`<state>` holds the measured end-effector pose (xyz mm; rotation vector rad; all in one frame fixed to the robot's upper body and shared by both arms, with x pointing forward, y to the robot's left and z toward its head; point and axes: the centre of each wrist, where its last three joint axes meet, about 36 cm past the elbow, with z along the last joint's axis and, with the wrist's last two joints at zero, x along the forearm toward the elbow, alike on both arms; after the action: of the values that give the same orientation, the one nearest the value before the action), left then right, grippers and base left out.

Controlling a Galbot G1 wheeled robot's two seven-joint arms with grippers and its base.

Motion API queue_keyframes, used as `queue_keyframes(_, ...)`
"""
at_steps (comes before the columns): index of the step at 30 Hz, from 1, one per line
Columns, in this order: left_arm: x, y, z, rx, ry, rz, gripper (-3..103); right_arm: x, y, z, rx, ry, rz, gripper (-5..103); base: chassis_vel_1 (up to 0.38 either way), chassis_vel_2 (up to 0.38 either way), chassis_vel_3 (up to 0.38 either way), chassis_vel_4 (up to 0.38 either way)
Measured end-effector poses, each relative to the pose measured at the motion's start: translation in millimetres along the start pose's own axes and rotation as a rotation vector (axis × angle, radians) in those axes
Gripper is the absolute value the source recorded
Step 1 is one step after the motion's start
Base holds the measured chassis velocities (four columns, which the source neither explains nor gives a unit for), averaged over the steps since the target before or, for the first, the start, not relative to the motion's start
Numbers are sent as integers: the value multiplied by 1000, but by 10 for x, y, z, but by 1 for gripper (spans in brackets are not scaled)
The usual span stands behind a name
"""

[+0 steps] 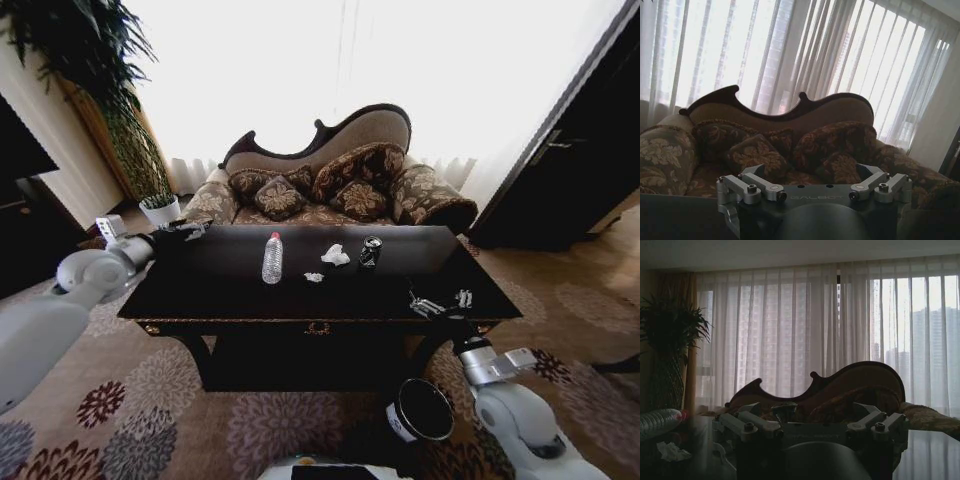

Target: Move to the front of the table and place the trash on the table into the trash bin.

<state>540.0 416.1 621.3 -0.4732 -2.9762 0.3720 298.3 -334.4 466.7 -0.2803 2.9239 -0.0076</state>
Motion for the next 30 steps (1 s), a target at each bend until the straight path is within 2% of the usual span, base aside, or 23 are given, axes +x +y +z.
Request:
queue_keyframes(1,0,0,0,0,0,0,100,0,0,0,0,0,0,100,0,0,0,0)
queue_keyframes(3,-189,-117,100,31,2,24,100,11,33,16,-5,6,2,100,0,0,0,0)
queue_keyframes(6,-442,-535,361,67,30,86,100,16,51,31,-7,14,10,100,0,0,0,0)
queue_keyframes(7,-442,-535,361,67,30,86,100,16,51,31,-7,14,10,100,0,0,0,0)
queue_keyframes(10,-509,-1054,463,83,37,162,100,21,30,60,-5,21,19,100,0,0,0,0)
queue_keyframes(11,-464,-1365,479,79,44,214,100,31,8,71,-2,22,31,100,0,0,0,0)
queue_keyframes(12,-464,-1365,479,79,44,214,100,31,8,71,-2,22,31,100,0,0,0,0)
queue_keyframes(14,-389,-1625,483,68,55,253,100,59,-6,76,-4,21,50,100,0,0,0,0)
queue_keyframes(15,-312,-1787,490,58,71,263,100,94,-9,84,-9,19,69,100,0,0,0,0)
queue_keyframes(16,-232,-1868,505,49,86,259,100,103,-3,81,-12,15,78,100,0,0,0,0)
queue_keyframes(17,-123,-1908,545,33,114,239,100,106,5,81,-15,13,81,100,0,0,0,0)
queue_keyframes(19,-67,-1913,565,24,128,226,100,105,7,81,-15,12,81,100,0,0,0,0)
queue_keyframes(22,218,-1871,621,-16,182,130,100,80,35,96,-17,8,73,100,0,0,0,0)
queue_keyframes(24,258,-1859,627,-20,192,115,100,75,45,101,-19,8,72,100,0,0,0,0)
queue_keyframes(28,342,-1728,704,-23,249,35,100,45,135,154,-33,10,55,100,0,0,0,0)
queue_keyframes(30,329,-1712,717,-19,252,30,100,41,141,158,-34,10,53,100,0,0,0,0)
